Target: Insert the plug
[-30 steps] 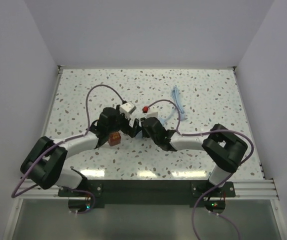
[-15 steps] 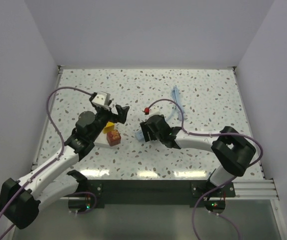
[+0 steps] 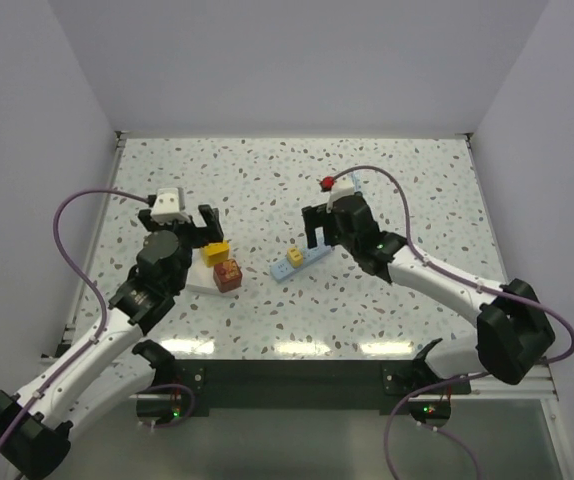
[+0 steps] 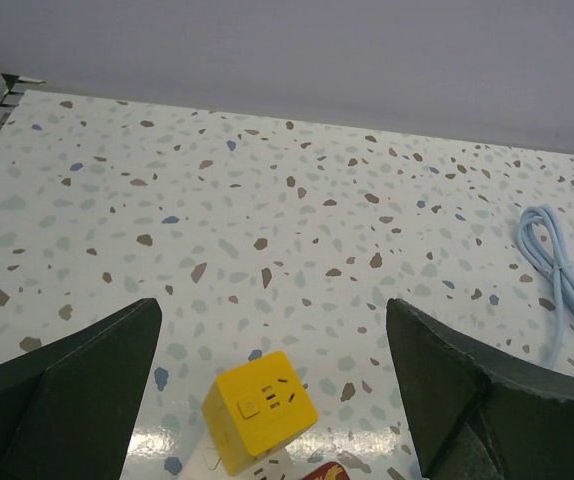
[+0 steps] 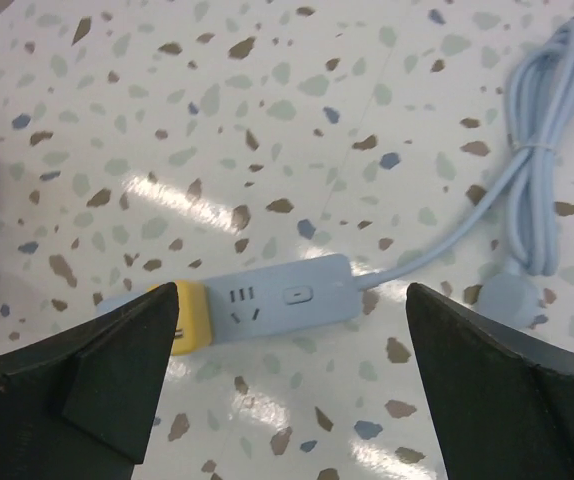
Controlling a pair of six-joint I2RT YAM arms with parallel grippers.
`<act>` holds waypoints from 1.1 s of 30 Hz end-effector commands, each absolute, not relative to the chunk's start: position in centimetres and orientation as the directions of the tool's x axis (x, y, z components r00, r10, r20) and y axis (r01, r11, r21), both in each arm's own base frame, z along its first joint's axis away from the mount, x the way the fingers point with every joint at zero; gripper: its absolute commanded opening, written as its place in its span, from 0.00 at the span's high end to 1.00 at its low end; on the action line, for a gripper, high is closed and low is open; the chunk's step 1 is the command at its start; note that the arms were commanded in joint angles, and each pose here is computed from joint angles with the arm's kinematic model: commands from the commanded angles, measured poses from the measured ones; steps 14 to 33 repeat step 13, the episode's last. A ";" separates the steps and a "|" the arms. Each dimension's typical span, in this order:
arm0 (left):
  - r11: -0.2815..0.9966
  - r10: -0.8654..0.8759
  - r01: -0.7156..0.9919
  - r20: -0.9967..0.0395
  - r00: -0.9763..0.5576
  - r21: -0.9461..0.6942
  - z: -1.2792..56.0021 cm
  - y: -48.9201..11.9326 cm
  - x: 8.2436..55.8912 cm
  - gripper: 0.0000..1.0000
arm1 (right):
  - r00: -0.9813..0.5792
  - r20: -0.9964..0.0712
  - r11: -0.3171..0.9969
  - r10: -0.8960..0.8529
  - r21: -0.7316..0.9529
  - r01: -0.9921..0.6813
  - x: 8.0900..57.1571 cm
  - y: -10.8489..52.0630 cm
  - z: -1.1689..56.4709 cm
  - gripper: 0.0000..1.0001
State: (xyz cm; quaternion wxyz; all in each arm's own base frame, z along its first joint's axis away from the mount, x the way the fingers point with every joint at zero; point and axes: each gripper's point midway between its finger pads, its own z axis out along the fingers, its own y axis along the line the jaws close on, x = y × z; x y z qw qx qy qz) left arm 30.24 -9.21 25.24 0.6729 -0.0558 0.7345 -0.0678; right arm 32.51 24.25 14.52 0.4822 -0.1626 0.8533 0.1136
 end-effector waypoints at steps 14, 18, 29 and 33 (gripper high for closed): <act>0.977 -0.132 -0.181 -0.988 -0.076 -0.117 26.5 -5.7 30.1 0.00 | -0.354 -0.916 0.981 0.190 0.195 0.022 38.1 8.6 19.4 0.01; 0.977 -0.132 -0.181 -0.988 -0.076 -0.117 26.5 -5.7 30.1 0.00 | -0.354 -0.916 0.981 0.190 0.195 0.022 38.1 8.6 19.4 0.01; 0.977 -0.132 -0.181 -0.988 -0.076 -0.117 26.5 -5.7 30.1 0.00 | -0.354 -0.916 0.981 0.190 0.195 0.022 38.1 8.6 19.4 0.01; 0.977 -0.132 -0.181 -0.988 -0.076 -0.117 26.5 -5.7 30.1 0.00 | -0.354 -0.916 0.981 0.190 0.195 0.022 38.1 8.6 19.4 0.01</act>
